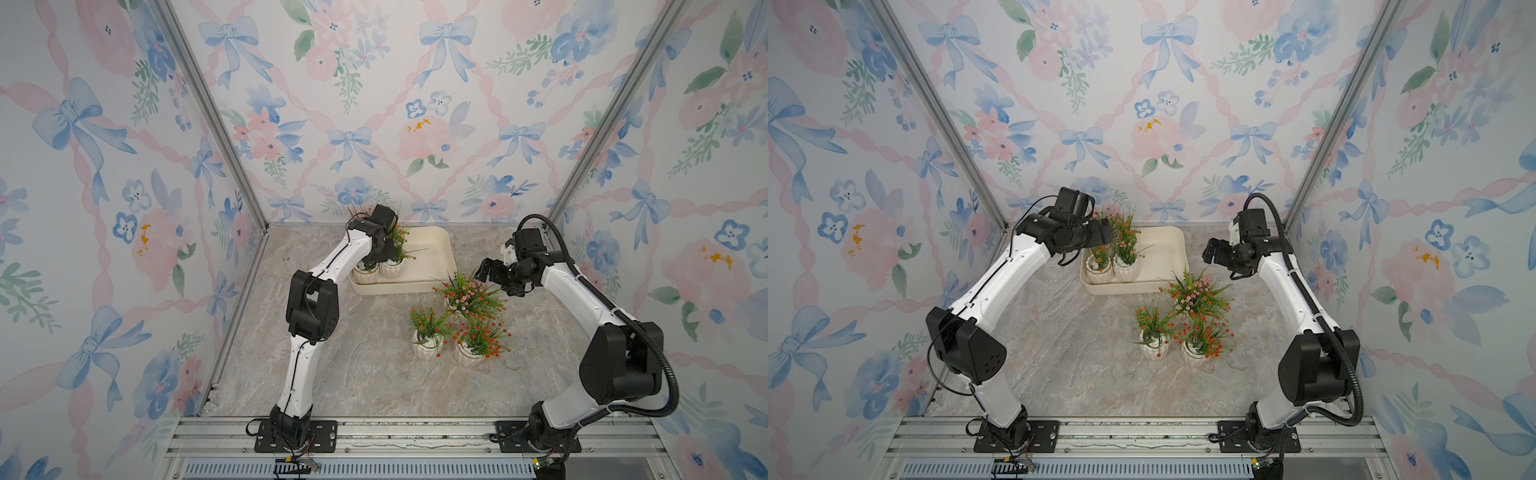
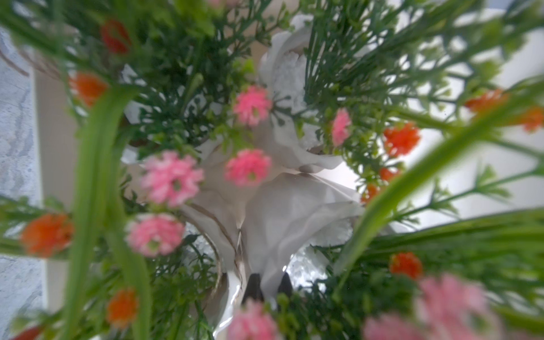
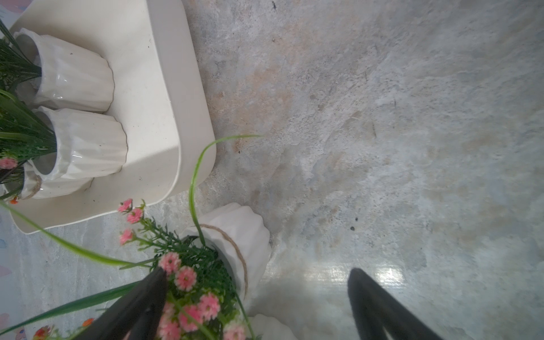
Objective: Put the potted gypsophila into the storage box
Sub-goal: Place the baby's breath potted plant at the storage box.
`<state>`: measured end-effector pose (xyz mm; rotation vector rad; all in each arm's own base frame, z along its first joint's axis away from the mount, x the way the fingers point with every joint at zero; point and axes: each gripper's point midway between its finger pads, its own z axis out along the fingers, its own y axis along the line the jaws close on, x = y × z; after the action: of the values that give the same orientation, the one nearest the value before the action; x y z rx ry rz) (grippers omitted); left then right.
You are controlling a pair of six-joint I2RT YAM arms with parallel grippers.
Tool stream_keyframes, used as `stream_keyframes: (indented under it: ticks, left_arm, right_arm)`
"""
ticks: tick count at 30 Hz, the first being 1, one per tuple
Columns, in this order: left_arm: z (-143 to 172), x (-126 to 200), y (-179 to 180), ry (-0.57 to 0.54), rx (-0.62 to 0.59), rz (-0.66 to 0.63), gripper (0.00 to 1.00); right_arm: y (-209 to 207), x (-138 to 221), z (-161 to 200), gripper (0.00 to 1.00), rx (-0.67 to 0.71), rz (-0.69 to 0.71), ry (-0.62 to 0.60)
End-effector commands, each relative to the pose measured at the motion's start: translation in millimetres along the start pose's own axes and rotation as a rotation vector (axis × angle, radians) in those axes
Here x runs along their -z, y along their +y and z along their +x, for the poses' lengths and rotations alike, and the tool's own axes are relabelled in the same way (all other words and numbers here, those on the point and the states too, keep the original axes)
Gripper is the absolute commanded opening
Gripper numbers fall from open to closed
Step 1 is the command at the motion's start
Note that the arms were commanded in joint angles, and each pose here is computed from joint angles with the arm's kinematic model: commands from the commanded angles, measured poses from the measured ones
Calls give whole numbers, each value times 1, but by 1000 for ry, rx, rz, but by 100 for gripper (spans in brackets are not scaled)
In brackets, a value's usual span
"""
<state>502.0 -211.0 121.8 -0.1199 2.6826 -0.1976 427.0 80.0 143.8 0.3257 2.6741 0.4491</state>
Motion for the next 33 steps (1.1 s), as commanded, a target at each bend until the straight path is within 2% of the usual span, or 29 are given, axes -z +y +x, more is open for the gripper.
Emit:
stream_keyframes:
  ticks: [1,12,28,33]
  left_arm:
    - [-7,-1,7,-22,0,-11,0]
    - [-8,-12,-3,-7,14,25,0]
    - [-7,-19,-2,-2,25,12,0]
    - [-8,-17,-1,-8,27,7,10]
  right_arm:
    - [-4,2,3,97,8,22,7]
    - [-5,1,4,97,5,22,8]
    - [-10,4,5,97,2,29,6]
    - [-12,3,5,97,-2,30,8]
